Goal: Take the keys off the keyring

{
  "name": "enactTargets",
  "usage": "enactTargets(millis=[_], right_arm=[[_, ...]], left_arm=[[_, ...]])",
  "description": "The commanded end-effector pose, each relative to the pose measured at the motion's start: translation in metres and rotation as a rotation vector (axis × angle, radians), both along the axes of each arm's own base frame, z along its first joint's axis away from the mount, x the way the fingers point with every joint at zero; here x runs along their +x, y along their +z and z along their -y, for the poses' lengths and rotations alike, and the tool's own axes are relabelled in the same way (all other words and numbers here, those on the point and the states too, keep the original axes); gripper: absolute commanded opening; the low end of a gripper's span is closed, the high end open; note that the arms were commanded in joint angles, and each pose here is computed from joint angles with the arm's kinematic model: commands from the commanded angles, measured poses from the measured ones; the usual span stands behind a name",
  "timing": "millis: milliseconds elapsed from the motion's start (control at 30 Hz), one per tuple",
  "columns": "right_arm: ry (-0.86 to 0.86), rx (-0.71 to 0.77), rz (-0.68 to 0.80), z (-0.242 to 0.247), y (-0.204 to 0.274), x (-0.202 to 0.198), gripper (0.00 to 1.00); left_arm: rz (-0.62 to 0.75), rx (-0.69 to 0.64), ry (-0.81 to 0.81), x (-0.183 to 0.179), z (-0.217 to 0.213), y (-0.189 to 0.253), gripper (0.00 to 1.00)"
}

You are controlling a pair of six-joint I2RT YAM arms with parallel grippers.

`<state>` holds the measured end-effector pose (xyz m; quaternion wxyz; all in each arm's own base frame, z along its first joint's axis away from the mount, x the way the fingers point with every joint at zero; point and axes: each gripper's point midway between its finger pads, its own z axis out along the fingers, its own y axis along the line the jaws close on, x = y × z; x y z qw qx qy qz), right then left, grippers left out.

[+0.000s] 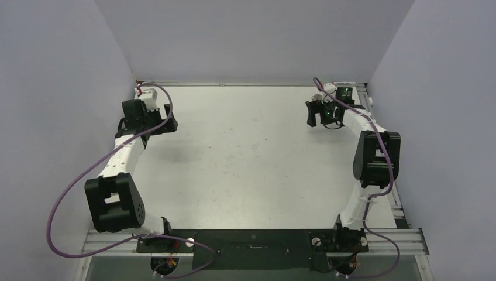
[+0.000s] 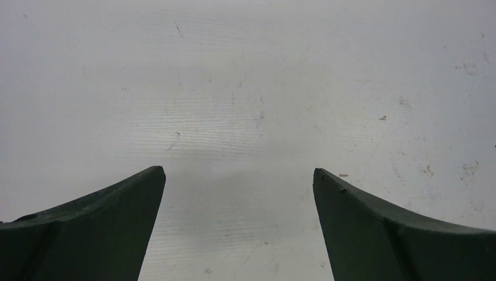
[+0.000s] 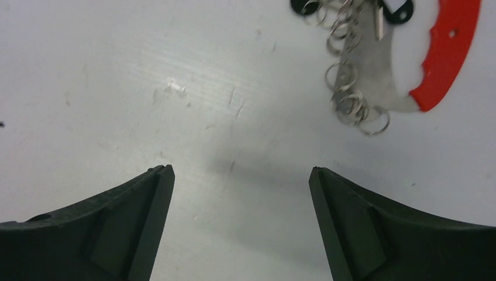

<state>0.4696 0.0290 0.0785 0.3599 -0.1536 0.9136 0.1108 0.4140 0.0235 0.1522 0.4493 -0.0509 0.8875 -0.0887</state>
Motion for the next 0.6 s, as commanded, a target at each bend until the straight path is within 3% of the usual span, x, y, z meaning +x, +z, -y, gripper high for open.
enactTargets(millis=[0, 267, 567], right_arm=[[-0.056, -0.093, 0.1, 0.021, 0.023, 0.058, 0.9], [-0.161, -0.162, 0.122, 0.044, 0.011, 0.123, 0.9], [-0.236, -0.198, 0.147, 0.045, -0.011, 0.159, 0.98]], left_arm=[[0.09, 0.015, -0.005, 0.002, -0.002, 0.028, 0.96], [0.088, 0.006, -0.011, -0.001, -0.002, 0.028, 0.96], [0.091, -0.003, -0.013, 0.0, -0.001, 0.03, 0.96]])
